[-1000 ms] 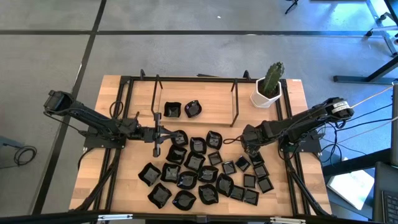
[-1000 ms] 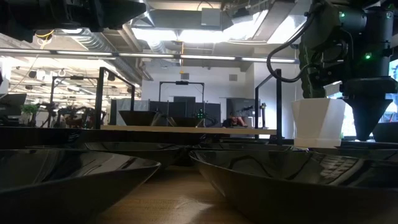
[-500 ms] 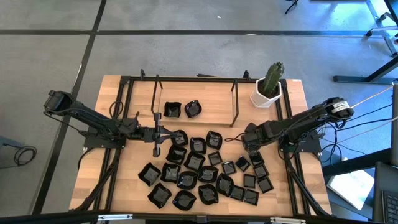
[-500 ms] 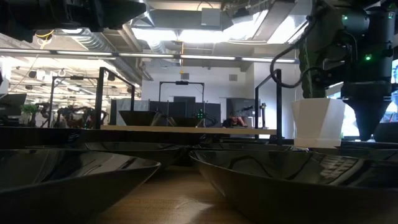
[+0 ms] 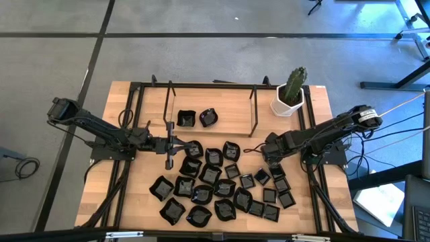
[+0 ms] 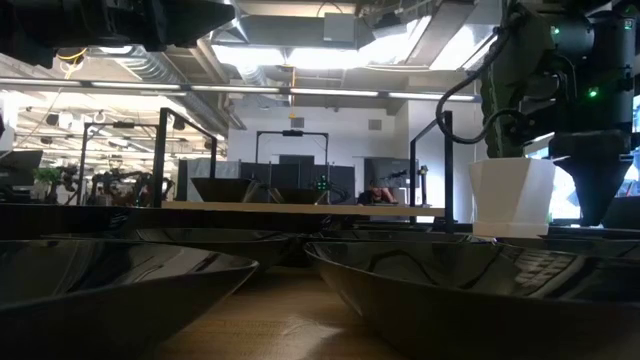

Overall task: Pick & Place Mini shaped plates
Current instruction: Put the square plate on the shelf

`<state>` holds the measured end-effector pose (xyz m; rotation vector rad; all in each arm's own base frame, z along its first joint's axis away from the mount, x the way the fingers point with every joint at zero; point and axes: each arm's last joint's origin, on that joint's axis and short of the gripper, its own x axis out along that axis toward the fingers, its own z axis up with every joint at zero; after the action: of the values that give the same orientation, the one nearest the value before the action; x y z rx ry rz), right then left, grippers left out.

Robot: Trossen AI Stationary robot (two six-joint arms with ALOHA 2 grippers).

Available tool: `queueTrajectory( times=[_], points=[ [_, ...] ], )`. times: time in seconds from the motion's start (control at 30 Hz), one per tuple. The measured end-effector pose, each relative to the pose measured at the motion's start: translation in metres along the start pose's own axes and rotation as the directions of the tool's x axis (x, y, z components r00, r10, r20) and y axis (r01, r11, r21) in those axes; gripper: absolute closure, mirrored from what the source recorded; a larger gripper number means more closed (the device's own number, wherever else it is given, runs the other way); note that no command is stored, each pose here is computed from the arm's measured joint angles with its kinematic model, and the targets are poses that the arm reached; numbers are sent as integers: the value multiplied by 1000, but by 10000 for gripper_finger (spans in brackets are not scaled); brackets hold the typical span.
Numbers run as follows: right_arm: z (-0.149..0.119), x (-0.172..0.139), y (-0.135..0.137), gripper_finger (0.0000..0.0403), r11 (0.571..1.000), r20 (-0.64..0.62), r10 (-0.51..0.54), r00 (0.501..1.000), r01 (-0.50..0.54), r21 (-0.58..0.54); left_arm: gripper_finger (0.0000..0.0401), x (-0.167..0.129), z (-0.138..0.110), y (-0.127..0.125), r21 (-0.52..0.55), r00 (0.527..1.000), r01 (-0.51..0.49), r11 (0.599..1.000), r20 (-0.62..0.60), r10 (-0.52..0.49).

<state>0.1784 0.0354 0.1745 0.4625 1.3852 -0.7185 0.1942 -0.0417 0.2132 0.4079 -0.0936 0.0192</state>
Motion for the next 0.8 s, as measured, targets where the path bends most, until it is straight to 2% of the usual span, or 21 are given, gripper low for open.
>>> queueTrajectory(
  times=[0.27, 0.43, 0.8],
  points=[
    [-6, -1, 5, 213, 1000, 17, 10, 1000, -11, 23, 397, 0, 0, 0, 0, 1000, 0, 1000, 0, 0],
    [-6, -2, 5, 213, 998, 107, -37, 994, 32, 47, 394, 0, 0, 0, 0, 1000, 0, 1000, 0, 0],
    [-6, -2, 5, 213, 999, 126, -46, 991, 42, 30, 396, 0, 0, 0, 0, 1000, 0, 1000, 0, 0]
  ],
)
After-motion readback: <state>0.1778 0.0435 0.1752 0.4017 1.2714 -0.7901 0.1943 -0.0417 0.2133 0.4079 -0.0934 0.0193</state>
